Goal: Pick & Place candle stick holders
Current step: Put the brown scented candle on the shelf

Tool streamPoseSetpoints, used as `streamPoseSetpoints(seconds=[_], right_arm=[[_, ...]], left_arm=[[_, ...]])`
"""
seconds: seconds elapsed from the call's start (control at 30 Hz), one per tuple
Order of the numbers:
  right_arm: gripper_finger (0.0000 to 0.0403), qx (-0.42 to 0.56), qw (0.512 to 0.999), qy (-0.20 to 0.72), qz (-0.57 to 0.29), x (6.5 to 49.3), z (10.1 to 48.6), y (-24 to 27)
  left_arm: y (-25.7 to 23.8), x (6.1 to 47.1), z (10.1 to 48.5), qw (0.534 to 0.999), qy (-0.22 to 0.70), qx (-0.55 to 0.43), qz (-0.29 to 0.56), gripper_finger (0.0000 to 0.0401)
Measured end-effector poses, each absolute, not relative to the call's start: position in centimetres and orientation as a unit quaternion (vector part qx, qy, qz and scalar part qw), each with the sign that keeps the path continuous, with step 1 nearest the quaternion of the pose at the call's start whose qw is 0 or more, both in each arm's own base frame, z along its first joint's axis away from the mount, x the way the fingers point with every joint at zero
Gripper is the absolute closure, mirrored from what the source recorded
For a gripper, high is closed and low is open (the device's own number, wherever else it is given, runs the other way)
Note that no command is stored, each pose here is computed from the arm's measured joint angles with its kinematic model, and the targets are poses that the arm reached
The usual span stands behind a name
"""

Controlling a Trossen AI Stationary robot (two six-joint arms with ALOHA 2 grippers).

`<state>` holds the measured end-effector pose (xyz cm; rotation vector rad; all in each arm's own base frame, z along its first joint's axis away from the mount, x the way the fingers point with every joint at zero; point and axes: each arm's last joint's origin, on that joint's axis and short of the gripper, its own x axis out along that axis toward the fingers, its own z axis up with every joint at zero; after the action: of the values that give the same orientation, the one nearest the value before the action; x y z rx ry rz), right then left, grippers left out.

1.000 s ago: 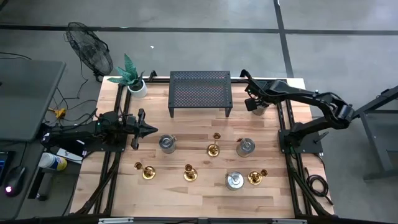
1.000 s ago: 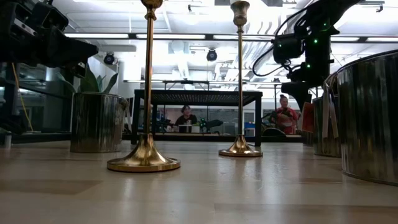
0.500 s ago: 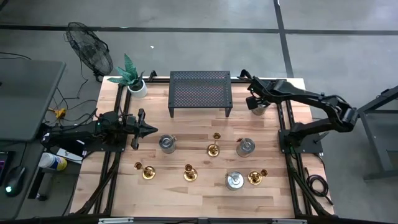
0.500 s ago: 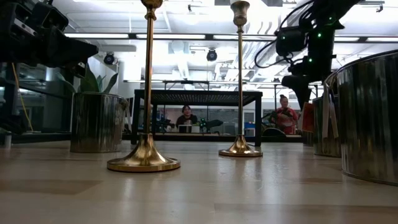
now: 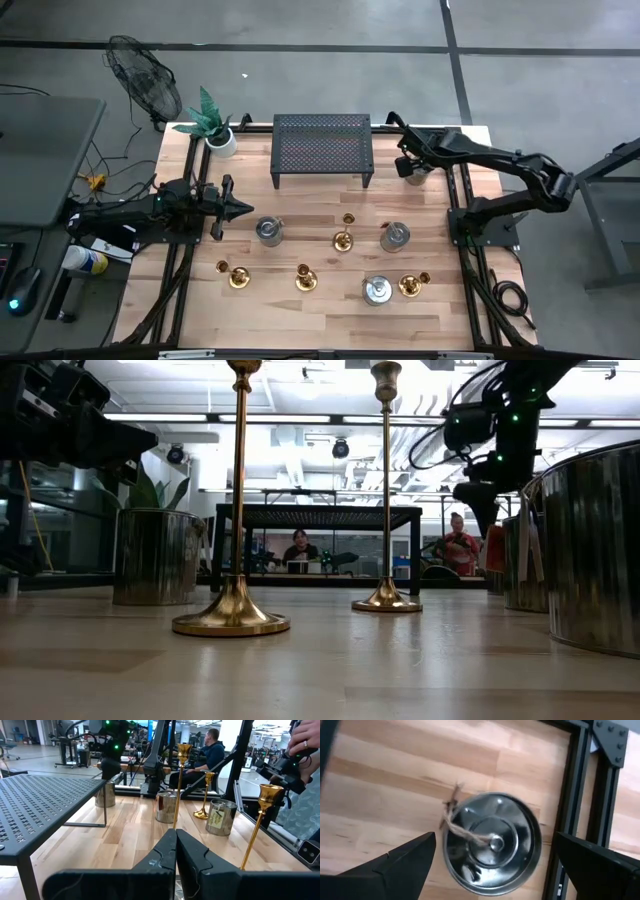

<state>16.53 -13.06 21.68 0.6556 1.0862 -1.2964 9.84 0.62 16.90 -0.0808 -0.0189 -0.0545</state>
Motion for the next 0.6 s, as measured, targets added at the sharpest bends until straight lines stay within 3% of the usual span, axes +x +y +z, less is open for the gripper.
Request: streamPoseSetpoints(seconds=[0.6], right_arm=[[0.0003,0.284,0.604,0.478,-0.571,15.80,21.01,-12.92]], left_arm=[[0.62,9.84,16.89,0.999,-0.009,-0.040,-0.027,0.0401]])
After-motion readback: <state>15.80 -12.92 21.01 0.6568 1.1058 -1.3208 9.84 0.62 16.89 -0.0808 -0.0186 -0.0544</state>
